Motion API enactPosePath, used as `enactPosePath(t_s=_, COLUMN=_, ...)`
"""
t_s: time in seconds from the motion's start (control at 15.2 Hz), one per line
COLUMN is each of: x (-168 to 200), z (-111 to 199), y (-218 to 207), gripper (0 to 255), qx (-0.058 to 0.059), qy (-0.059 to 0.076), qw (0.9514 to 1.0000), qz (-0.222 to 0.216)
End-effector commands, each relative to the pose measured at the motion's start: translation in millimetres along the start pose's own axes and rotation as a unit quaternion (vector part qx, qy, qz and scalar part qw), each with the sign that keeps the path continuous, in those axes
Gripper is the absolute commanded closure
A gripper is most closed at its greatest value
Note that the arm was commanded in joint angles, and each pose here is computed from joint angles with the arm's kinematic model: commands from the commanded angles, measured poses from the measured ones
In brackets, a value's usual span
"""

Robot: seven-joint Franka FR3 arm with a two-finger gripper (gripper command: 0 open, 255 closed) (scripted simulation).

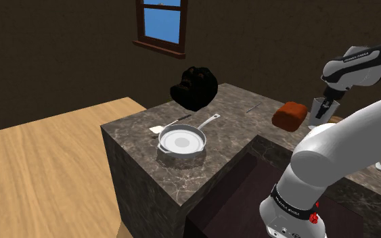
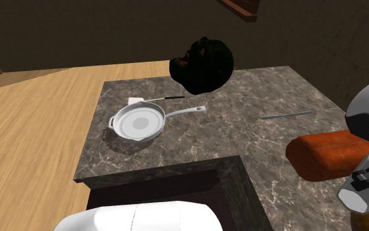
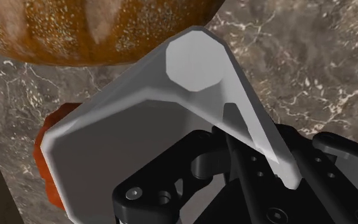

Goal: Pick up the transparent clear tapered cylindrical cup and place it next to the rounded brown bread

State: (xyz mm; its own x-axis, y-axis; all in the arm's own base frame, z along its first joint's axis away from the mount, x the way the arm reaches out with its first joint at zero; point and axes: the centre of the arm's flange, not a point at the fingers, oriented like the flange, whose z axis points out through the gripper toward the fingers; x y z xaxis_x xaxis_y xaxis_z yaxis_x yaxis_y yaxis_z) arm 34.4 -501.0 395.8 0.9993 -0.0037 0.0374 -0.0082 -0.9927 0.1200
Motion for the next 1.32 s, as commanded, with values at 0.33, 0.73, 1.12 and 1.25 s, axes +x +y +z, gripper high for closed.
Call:
enactPosePath(t_s=0.33, x=-2.6, z=3.9, y=-3.6, gripper=0, qx=0.002, qy=-0.001, qw=1.0, qz=0.002)
enactPosePath(t_s=0.73, x=-2.3, z=-9.5, y=-1.2, gripper=0, qx=0.002, qy=-0.001, qw=1.0, qz=0.002)
enactPosePath(t_s=1.12, x=-2.2, z=-46.3, y=-1.1, gripper=0, qx=0.002, qy=-0.001, qw=1.0, qz=0.002)
enactPosePath(t_s=1.25, x=-2.2, z=-46.3, y=-1.1, gripper=0, qx=0.002, qy=-0.001, qw=1.0, qz=0.002)
